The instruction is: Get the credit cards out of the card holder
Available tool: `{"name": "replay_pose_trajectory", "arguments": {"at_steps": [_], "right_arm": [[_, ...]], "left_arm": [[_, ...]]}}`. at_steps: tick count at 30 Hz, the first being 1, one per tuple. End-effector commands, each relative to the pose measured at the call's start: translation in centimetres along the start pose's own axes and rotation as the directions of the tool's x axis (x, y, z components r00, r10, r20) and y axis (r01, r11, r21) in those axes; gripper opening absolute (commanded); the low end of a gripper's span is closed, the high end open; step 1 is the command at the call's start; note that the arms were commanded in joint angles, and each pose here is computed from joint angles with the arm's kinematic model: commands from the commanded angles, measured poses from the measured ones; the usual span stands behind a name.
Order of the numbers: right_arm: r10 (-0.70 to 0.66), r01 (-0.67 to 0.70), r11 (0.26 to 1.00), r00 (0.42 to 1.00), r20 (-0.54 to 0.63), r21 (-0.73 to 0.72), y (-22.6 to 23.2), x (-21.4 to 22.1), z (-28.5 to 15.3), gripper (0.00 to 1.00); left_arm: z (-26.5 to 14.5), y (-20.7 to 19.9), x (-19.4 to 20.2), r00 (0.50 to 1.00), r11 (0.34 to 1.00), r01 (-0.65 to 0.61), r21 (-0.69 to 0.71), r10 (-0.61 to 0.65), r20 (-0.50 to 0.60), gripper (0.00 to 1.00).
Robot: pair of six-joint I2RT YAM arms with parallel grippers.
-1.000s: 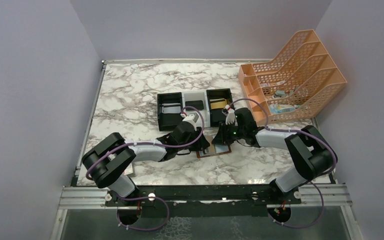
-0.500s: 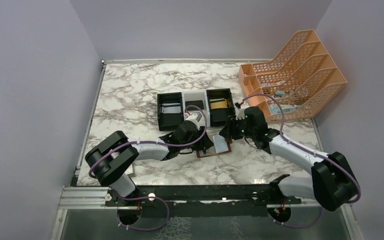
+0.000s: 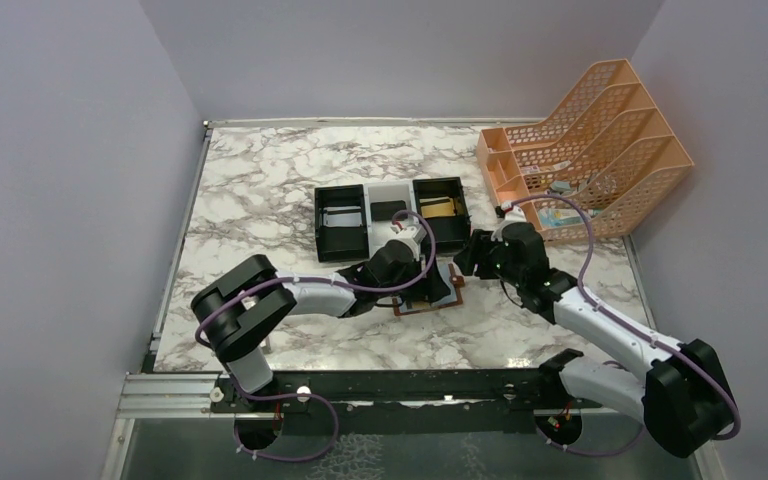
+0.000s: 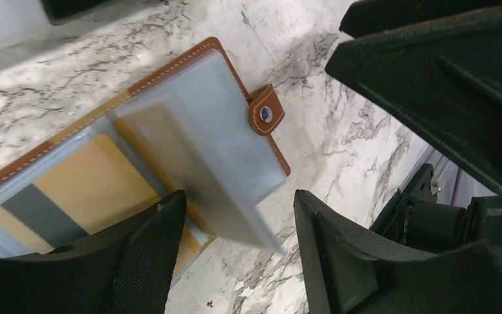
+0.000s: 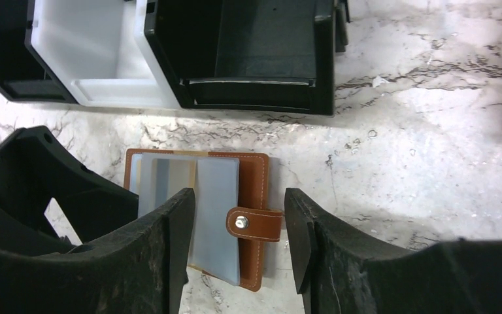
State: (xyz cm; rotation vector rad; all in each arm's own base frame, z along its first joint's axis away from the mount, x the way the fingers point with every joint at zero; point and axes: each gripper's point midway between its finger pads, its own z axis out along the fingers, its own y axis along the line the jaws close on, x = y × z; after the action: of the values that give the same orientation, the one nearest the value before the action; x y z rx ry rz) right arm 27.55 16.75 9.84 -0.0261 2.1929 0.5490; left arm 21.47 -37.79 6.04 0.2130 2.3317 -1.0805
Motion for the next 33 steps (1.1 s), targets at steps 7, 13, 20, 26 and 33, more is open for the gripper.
{"name": "replay_pose_trajectory", "arguments": {"at_steps": [7,13,20,26,33], "right_arm": [[0.022,-0.023,1.0,0.998,0.066,0.019,-0.4,-1.1,-0.6,0.54],[-0.036,0.035,0.988,0.999,0.001,-0.15,2.5,-0.2,-0.3,0.47],[-0.105,0.063,0.956,0.986,-0.132,-0.288,4.4,2.3,0.6,0.32],[-0.12,0.05,0.951,0.97,-0.213,-0.306,4.3,4.3,1.7,0.29],[-0.076,0.041,0.99,0.961,-0.267,-0.132,1.1,5.5,3.3,0.26]], "left_arm": [[-0.1,-2.2,-0.5,0.997,0.995,-0.071,0.068,0.07,0.013,0.71],[-0.9,-1.9,-1.2,0.996,0.997,-0.07,0.045,0.068,0.05,0.72],[-0.9,-0.8,-1.1,0.997,0.999,-0.048,-0.003,0.048,0.061,0.71],[-0.7,-0.4,-0.9,0.998,0.999,-0.041,-0.018,0.042,0.056,0.67],[0.1,0.1,-0.4,0.999,0.999,-0.034,-0.032,0.035,0.035,0.65]]}}
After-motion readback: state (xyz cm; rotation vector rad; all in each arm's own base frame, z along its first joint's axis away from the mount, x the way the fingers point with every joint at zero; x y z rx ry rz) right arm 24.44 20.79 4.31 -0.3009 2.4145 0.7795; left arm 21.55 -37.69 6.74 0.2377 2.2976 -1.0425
